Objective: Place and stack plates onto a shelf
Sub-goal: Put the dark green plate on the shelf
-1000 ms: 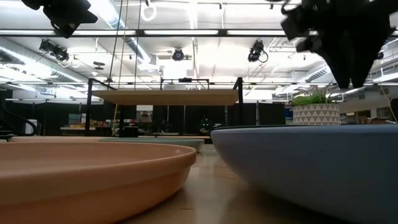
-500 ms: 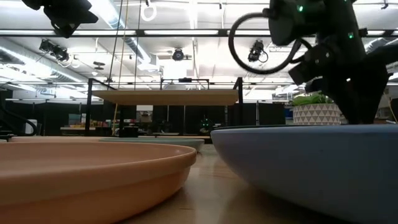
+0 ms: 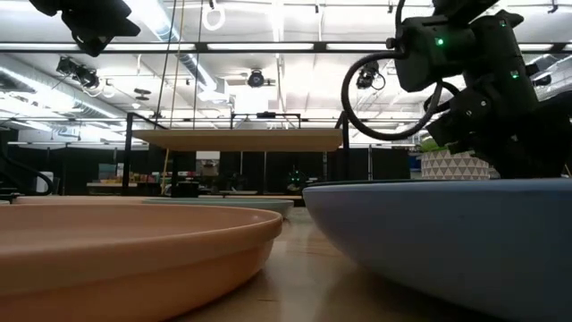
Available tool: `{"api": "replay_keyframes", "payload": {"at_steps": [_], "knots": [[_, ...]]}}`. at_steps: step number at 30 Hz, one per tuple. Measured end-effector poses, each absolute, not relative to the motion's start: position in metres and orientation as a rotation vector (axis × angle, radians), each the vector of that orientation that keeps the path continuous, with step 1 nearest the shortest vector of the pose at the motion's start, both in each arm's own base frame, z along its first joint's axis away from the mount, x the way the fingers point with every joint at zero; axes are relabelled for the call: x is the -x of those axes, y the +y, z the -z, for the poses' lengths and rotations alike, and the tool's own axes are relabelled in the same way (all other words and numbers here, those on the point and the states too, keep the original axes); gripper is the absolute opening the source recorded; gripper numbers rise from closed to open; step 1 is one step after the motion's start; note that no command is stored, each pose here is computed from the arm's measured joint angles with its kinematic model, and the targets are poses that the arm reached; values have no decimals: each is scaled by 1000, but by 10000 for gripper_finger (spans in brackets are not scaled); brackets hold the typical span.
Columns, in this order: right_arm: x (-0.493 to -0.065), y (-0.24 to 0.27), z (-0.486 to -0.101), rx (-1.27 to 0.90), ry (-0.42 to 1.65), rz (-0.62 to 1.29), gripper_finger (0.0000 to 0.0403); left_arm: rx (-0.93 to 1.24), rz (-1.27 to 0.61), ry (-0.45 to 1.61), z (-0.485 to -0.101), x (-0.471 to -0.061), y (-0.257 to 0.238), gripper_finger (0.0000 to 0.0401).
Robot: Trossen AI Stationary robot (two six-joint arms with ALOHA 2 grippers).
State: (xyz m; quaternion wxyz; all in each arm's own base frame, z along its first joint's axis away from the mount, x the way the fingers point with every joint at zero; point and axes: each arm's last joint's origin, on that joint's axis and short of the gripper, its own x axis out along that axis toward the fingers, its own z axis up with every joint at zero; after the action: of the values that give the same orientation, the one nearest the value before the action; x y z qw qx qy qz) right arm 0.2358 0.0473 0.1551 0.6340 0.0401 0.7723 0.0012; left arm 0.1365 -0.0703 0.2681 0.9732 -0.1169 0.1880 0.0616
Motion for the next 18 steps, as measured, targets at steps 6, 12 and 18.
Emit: {"api": "replay_keyframes", "payload": {"at_steps": [6, 12, 18], "knots": [[-237, 47, -155, -93, 1756, -4, 118, 235, -125, 381, -268, -136, -70, 141], [-237, 47, -155, -94, 1749, -6, 107, 233, -126, 384, -268, -136, -70, 141], [-239, 48, -153, -90, 1728, -16, 78, 233, -125, 384, -268, -136, -70, 141]]}}
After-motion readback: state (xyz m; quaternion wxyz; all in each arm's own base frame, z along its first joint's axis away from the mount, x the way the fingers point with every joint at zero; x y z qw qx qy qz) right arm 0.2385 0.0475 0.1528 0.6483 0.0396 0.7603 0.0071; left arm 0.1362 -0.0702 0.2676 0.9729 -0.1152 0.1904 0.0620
